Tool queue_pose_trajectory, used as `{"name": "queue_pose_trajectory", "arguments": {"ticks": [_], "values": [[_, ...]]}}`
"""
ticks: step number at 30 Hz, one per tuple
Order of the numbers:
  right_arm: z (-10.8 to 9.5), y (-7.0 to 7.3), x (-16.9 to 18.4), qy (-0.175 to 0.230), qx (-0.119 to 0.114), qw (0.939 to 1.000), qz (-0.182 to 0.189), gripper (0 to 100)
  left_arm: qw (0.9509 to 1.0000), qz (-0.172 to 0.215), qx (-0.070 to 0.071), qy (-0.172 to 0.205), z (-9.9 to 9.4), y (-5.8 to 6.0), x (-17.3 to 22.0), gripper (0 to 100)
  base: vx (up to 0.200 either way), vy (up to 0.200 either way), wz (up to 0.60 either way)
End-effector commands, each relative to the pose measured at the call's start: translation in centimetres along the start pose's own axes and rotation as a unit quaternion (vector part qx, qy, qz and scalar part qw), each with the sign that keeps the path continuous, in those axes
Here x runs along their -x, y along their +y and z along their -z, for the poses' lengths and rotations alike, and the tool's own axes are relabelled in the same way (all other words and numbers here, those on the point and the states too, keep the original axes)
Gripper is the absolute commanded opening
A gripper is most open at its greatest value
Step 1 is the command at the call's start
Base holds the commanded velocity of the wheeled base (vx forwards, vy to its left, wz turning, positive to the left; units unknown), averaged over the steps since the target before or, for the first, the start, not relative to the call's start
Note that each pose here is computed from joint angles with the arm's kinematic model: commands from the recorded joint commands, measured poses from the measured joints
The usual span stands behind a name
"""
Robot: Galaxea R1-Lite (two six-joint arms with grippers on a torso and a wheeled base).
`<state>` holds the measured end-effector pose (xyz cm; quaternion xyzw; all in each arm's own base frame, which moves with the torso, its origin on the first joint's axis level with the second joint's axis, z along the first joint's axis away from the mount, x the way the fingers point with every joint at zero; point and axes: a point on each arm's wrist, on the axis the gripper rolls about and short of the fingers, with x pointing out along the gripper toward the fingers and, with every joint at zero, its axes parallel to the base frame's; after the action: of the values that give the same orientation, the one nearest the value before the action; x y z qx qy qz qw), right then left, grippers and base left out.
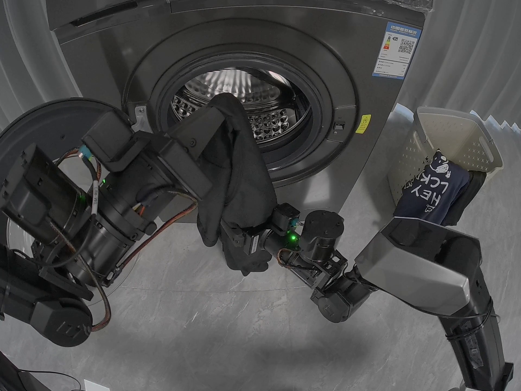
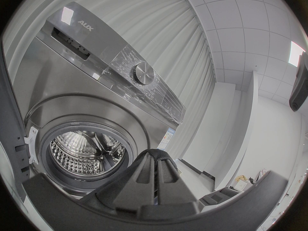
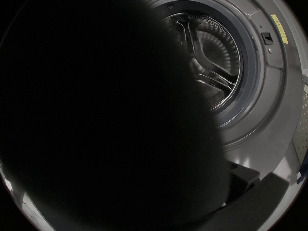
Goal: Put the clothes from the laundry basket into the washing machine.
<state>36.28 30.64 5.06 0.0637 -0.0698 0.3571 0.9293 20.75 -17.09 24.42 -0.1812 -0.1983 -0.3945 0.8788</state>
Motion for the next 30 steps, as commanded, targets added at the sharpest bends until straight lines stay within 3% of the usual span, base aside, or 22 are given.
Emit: {"name": "queue_pose_trajectory", "arguments": {"ticks": [1,11,12,18,22,23,25,30], "values": [[1.8,0.0,-0.6,0.008,0.001,1.0000,0.000,100,1.0000,0.000,0.000,-0.006,-0.5,-0.1,0.1,0,0.000,0.000,0.00],[0.9,-0.7,-2.1,-0.024,0.003,0.9993,0.028,100,1.0000,0.000,0.000,-0.010,-1.0,-0.3,0.3,0,0.000,0.000,0.00],[0.9,-0.7,-2.1,-0.024,0.003,0.9993,0.029,0,1.0000,0.000,0.000,-0.010,-1.0,-0.3,0.3,0,0.000,0.000,0.00],[0.1,-1.6,-2.1,-0.034,0.001,0.9986,0.040,0,0.9999,-0.014,-0.005,-0.006,-1.1,0.2,0.6,0,0.000,0.000,0.00],[-2.7,-2.6,-0.6,-0.040,0.002,0.9978,0.053,0,0.9972,-0.069,-0.028,0.003,-1.2,2.8,1.3,0,0.000,0.000,0.00],[-2.7,-2.6,-0.6,-0.040,0.002,0.9978,0.053,0,0.9972,-0.069,-0.028,0.003,-1.2,2.8,1.3,0,0.000,0.000,0.00],[-4.8,-3.2,0.8,-0.050,0.003,0.9970,0.058,0,0.9935,-0.105,-0.039,0.022,-0.7,4.5,2.3,0,0.000,0.000,0.00],[-8.1,-3.1,2.9,-0.059,0.005,0.9965,0.058,0,0.9852,-0.149,-0.042,0.073,1.0,6.1,4.7,0,0.000,0.000,0.00]]}}
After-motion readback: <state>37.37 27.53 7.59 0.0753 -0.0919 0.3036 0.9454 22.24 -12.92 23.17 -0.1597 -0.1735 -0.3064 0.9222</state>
